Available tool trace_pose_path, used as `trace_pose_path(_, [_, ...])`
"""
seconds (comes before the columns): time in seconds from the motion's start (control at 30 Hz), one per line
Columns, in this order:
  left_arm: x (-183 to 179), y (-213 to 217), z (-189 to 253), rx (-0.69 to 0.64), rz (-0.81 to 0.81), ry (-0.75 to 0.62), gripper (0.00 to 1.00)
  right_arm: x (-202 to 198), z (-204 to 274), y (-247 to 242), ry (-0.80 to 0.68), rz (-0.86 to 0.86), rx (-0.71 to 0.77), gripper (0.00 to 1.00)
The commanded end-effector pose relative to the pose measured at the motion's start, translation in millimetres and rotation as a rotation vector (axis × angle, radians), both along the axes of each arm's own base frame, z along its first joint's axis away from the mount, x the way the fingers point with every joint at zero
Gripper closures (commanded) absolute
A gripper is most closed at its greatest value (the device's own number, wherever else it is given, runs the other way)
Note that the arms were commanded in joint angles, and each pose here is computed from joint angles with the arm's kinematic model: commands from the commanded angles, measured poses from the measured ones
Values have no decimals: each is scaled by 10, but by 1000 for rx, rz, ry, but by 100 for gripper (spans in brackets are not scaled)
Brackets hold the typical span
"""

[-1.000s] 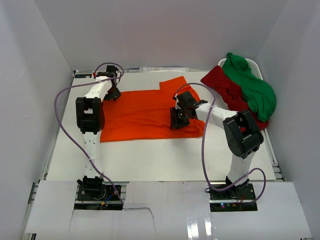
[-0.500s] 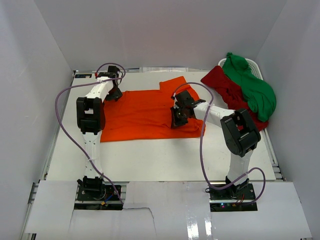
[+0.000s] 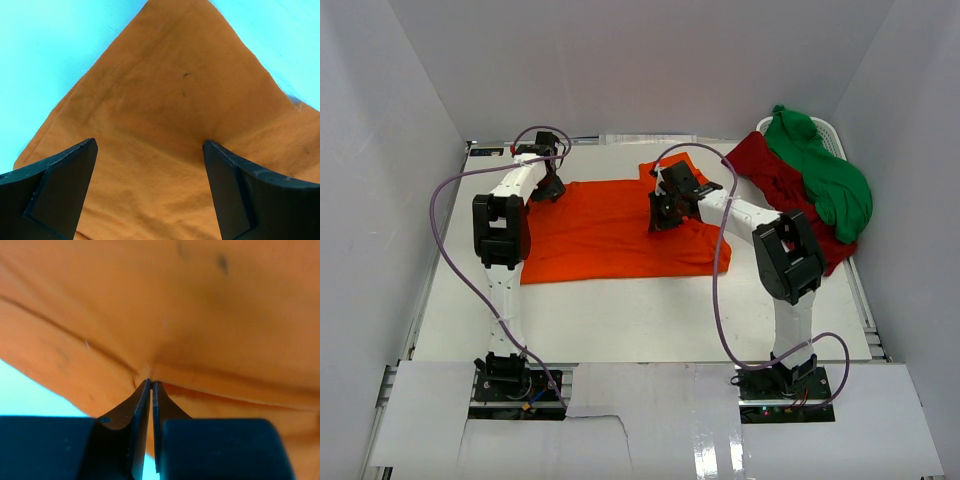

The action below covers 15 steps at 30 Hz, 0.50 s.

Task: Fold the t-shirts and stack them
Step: Fold the flattened tshirt in 1/3 of the way

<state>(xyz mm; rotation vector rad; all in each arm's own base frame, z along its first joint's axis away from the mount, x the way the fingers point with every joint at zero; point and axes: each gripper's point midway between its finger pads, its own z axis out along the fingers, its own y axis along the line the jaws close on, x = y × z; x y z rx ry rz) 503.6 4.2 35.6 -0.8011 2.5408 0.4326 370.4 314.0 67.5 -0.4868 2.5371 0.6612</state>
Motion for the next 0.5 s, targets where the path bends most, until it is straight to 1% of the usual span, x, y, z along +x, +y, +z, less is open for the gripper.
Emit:
trace_pose_path(0.0, [47, -45, 434, -12, -18, -91, 2, 427, 250, 191, -175, 12, 51, 79])
trace_pose_path(0.03, [47, -55, 437, -14, -20, -92, 2, 529, 308, 219, -233, -11, 73, 55])
trace_pose_path(0.07, [37, -62, 426, -13, -21, -89, 2, 567, 336, 195, -273, -33, 76, 37])
trace_pose_path(0.1, [42, -62, 453, -13, -24, -95, 2, 628, 541, 124, -359, -83, 76, 3])
trace_pose_path(0.13, [42, -77, 457, -13, -28, -96, 2, 638, 539, 64, -420, -106, 80, 10])
trace_pose_path(0.17, [31, -78, 451, -9, -30, -95, 2, 637, 788, 4, -494, -127, 91, 10])
trace_pose_path(0.23, [33, -95, 470, -14, -38, -100, 2, 591, 912, -32, -559, -112, 105, 10])
trace_pose_path(0.33, [41, -119, 490, -23, -44, -106, 2, 455, 930, -133, -556, -107, 95, 10])
trace_pose_path(0.4, [42, -136, 507, -25, -49, -110, 2, 351, 876, -185, -521, -92, 73, 10])
trace_pose_path(0.47, [42, -148, 540, -19, -54, -115, 2, 281, 895, -232, -516, -86, 67, 10])
